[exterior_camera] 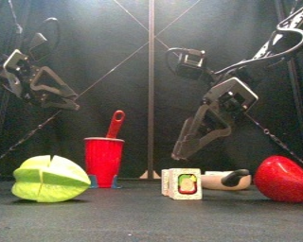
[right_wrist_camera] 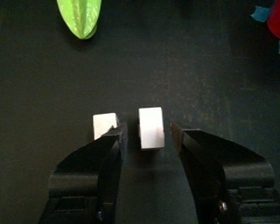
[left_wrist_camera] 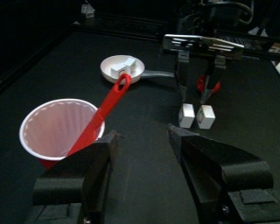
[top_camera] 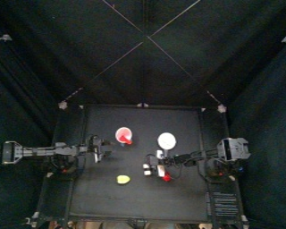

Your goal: Grab sushi piece from table

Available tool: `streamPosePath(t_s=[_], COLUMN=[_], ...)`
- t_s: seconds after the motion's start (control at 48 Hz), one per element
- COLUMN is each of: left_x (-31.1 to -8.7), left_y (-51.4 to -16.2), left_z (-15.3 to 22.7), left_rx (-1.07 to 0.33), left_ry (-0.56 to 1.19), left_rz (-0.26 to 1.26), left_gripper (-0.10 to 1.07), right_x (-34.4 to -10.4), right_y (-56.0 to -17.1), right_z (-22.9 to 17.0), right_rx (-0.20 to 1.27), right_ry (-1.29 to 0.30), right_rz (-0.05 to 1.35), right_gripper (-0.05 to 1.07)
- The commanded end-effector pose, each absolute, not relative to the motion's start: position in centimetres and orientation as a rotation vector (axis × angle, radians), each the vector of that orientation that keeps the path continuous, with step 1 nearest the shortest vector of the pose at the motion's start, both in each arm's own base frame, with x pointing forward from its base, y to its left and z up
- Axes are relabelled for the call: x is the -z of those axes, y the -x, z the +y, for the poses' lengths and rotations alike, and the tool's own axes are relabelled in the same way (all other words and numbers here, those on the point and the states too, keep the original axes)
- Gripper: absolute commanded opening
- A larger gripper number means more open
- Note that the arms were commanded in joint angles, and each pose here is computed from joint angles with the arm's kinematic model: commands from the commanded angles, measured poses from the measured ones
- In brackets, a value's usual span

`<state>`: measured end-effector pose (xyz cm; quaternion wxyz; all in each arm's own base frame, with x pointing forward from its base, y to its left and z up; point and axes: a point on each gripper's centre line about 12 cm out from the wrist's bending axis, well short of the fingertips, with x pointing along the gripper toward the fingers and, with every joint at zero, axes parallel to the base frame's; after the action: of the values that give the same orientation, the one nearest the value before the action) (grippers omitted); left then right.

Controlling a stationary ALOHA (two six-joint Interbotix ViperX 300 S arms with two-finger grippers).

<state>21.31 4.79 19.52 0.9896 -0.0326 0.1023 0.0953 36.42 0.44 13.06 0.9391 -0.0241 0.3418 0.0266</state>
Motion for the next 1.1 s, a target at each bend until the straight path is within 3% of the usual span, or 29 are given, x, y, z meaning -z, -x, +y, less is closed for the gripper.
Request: streamPosePath(t_s=[0.0,0.812,1.083], left_x=[-20.0,-20.0,-20.0], left_y=[-21.6,-21.5,-21.6], left_z=[4.9,4.9,4.9], left_rx=[-0.194,-0.194,-0.193], left_ry=[0.066,0.066,0.066], left_rz=[0.190,0.188,0.190], left_gripper=[0.86,0.86,0.86], right_x=[-14.1,-11.7,-11.6], right_y=[-37.1,-39.0,-38.9], right_z=[0.3,-0.6,-0.8], right_rx=[-0.050,-0.019,-0.013], right_ry=[0.047,0.048,0.043], right_rz=[0.664,0.761,0.769], right_gripper=[0.81,0.80,0.66])
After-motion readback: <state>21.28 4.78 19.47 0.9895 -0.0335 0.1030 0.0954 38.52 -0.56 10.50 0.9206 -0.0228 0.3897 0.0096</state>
